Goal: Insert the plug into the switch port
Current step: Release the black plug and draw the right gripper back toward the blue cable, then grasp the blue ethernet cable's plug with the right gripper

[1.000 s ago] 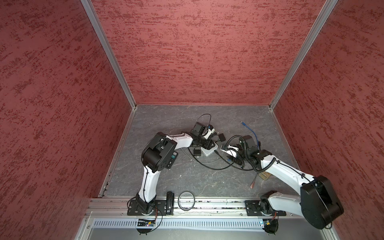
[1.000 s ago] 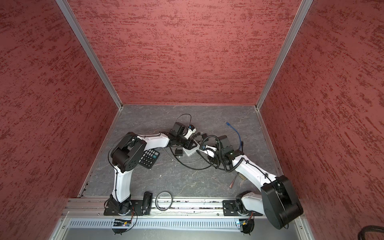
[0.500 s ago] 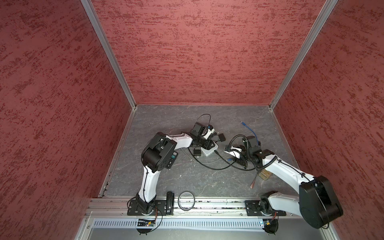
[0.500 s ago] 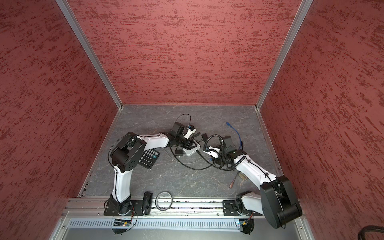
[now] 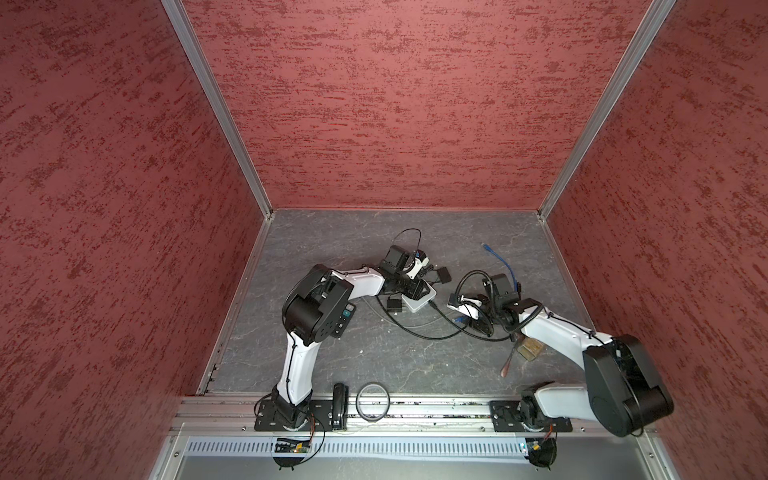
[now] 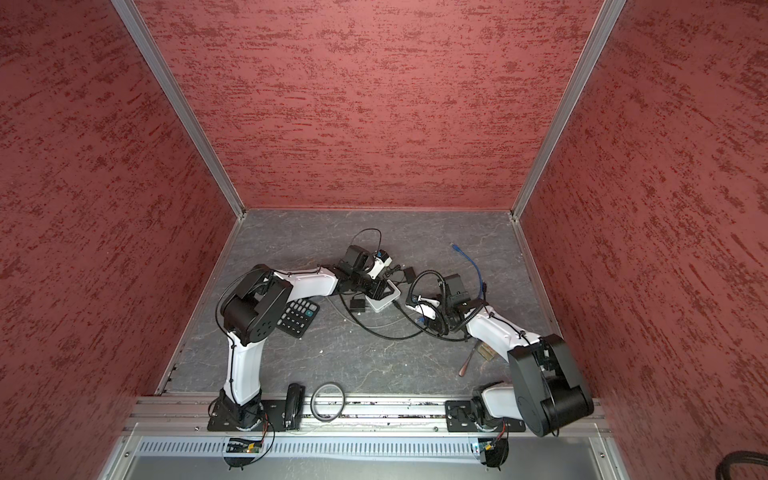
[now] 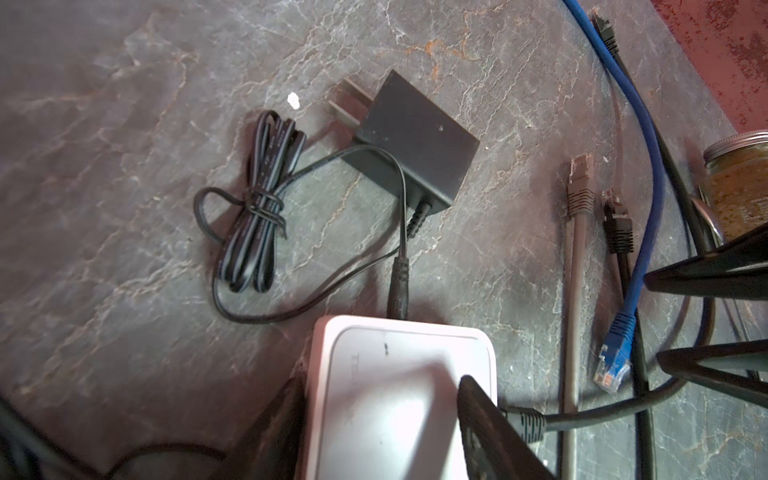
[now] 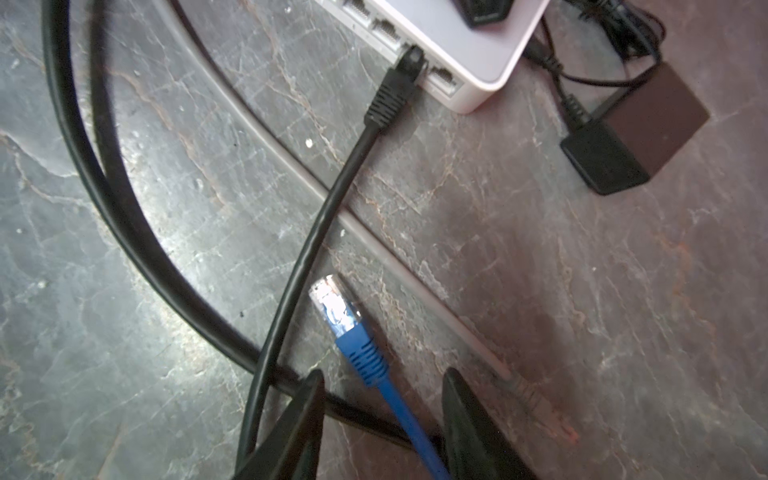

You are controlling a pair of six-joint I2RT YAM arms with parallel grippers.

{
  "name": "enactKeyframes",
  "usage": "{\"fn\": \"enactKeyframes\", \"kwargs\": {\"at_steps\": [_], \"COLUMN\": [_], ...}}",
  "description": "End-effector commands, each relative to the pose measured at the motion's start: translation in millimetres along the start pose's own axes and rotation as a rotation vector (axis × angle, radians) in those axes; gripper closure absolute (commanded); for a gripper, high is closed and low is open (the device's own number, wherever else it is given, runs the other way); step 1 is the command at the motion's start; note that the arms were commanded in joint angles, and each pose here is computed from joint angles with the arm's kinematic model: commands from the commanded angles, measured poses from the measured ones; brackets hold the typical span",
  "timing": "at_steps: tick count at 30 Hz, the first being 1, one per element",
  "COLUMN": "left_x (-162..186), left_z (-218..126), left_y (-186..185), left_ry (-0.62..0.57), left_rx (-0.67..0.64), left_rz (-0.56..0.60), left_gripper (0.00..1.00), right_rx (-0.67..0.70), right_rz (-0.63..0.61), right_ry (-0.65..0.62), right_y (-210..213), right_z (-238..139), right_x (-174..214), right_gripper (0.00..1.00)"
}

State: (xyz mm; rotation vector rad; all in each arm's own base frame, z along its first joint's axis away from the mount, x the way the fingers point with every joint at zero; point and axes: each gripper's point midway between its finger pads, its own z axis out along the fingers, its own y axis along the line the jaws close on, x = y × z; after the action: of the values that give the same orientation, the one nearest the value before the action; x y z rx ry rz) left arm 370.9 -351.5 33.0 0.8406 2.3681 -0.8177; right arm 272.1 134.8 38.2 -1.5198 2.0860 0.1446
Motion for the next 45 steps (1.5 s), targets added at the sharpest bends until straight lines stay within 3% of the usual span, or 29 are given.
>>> {"fn": "enactKeyframes", "kwargs": {"at_steps": [1,14,22,29,34,40,45], "left_x": [28,30,30,29,29,28,27], "left_z": [3,4,3,2,2,1,0], "left_y": [2,5,4,4,4,3,4], "left_ry": [0.08,0.083,0.083,0.082,0.083,0.082,0.08], "left_rx": [0.005,0.006,0.009,0.009,0.009,0.008,0.001], "left_rz": [-0.033,-0.035,-0.036,-0.032,-0.032,-0.029,-0.029], "left_gripper": [0.4,0.4,0.4,0.4,0.4,0.4,0.4], "right_rx": [-0.022,-0.068,-0.111,-0.126,-0.149,-0.11,0.015], "right_rz": [-0.026,-0.04,-0.032,-0.026,-0.017,-0.018,-0.018], "right_ry": [-0.036,-0.028,0.021,0.056,0.075,0.054,-0.038], "right_y": [1,5,9,12,14,7,-16], "right_z": [3,15,24,25,28,26,10], "right_x": [-6,-3,6,14,17,12,-11], "right_gripper": [0.52,0.53,0.6,0.61,0.72,0.75,0.8]}}
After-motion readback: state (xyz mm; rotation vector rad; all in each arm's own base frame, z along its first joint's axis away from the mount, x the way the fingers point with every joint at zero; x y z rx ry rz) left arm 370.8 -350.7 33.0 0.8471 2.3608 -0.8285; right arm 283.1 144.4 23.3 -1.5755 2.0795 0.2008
